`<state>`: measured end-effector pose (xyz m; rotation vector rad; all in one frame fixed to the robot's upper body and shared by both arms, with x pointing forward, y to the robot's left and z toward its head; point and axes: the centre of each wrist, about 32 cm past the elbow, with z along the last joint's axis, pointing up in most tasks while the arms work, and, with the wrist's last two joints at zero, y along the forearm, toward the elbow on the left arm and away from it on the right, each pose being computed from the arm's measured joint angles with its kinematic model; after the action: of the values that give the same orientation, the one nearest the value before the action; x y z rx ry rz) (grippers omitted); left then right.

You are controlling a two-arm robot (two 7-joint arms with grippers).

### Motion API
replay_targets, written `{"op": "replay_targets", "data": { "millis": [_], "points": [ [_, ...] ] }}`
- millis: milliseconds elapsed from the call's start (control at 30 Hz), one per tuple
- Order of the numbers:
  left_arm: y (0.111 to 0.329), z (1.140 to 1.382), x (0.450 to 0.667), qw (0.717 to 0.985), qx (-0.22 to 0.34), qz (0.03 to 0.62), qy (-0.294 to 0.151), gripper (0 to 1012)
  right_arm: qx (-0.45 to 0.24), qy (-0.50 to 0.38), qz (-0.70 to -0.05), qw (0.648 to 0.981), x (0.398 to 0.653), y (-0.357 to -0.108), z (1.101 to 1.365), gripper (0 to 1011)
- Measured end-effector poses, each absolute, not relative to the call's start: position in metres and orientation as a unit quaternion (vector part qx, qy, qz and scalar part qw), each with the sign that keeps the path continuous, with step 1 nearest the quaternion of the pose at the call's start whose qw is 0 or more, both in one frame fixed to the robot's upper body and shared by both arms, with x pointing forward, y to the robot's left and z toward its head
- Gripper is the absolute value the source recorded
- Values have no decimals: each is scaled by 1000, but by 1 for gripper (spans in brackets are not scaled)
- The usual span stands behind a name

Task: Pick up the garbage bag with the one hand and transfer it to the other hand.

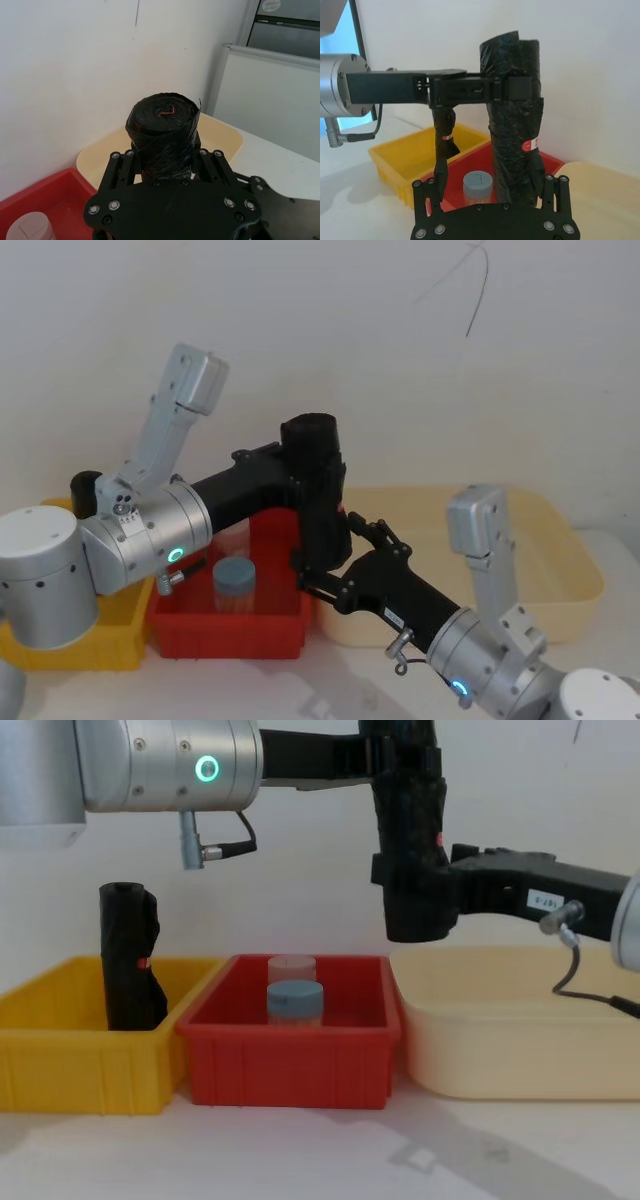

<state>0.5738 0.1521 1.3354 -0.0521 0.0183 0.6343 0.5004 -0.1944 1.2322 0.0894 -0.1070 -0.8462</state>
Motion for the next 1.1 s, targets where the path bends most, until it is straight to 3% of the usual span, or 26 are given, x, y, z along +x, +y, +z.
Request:
{"op": "replay_targets", "data": {
  "millis": [1100],
  "points": [
    [155, 1336, 568, 957, -17, 290, 6, 496, 26, -4, -473, 881, 526, -189, 1236, 1001]
  ]
}}
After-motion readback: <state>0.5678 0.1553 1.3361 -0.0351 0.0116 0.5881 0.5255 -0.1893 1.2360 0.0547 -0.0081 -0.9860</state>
